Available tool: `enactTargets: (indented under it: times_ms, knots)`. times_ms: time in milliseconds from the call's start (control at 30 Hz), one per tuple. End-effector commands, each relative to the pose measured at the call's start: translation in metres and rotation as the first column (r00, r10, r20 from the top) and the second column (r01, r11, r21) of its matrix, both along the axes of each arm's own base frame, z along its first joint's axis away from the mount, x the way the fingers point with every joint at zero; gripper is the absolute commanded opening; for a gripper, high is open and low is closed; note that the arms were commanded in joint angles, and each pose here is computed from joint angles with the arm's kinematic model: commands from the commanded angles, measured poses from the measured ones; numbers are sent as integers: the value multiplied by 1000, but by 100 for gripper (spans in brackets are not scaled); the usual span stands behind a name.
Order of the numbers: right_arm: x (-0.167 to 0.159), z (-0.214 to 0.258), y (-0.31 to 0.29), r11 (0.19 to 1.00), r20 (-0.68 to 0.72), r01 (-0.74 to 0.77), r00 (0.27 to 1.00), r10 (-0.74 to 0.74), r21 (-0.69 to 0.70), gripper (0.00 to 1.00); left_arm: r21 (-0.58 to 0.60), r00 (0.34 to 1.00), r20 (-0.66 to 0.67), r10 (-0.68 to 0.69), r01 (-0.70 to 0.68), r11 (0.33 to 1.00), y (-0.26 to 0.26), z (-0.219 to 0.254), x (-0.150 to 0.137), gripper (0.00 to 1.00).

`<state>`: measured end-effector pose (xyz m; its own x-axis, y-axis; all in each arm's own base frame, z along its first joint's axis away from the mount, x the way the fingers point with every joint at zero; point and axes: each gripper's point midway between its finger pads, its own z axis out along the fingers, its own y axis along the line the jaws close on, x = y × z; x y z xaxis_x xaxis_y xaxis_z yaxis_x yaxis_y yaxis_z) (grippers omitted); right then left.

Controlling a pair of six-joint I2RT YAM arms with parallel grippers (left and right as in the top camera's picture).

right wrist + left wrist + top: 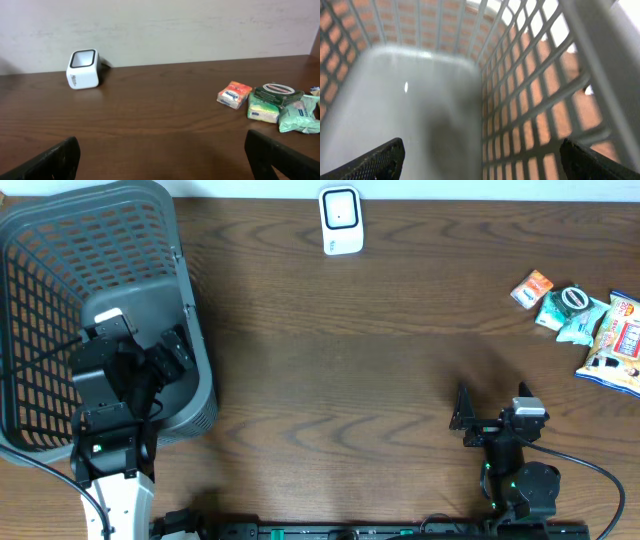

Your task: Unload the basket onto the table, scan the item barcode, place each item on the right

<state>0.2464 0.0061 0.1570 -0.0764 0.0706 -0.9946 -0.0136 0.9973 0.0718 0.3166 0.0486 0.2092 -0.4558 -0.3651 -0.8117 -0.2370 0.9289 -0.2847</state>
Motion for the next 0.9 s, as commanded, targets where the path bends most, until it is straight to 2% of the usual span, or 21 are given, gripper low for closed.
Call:
enactTargets:
  times_ms: [0,133,167,233,300,333,433,467,567,700,867]
  knots:
    - [0,-1,1,1000,0,-6,1000,6,-11,99,41,995,95,-34,30,999,-4,22,5,98]
    - [0,-1,1,1000,0,-6,1000,6,-11,99,100,959,278,-53,26,995,-3,70,11,97]
    - [0,-1,1,1000,0,-7,1000,7,-11,99,127,919,388,-66,17,992,-4,101,10,98]
    - [0,-1,1,1000,0,-7,1000,7,-11,99,154,865,495,-77,0,988,-5,133,7,98]
    - [0,-1,1,1000,0,-7,1000,7,-11,99,181,789,607,-95,-20,983,-8,169,-1,98]
    - [0,-1,1,1000,0,-6,1000,6,-11,99,210,701,700,-138,-17,978,-16,202,-12,98]
    - [0,-1,1,1000,-1,-7,1000,7,-11,99,273,564,785,-256,56,960,-44,239,-35,98]
    - [0,-1,1,1000,0,-7,1000,7,-11,99,304,523,791,-317,112,946,-59,245,-43,98]
    - [0,-1,1,1000,0,-6,1000,6,-11,99,362,461,751,-473,311,879,-103,238,-60,98]
    - [0,-1,1,1000,0,-6,1000,6,-11,99,322,451,661,-599,551,770,-151,203,-69,98]
    - [0,-1,1,1000,0,-7,1000,7,-11,99,234,463,591,-660,686,690,-190,173,-78,98]
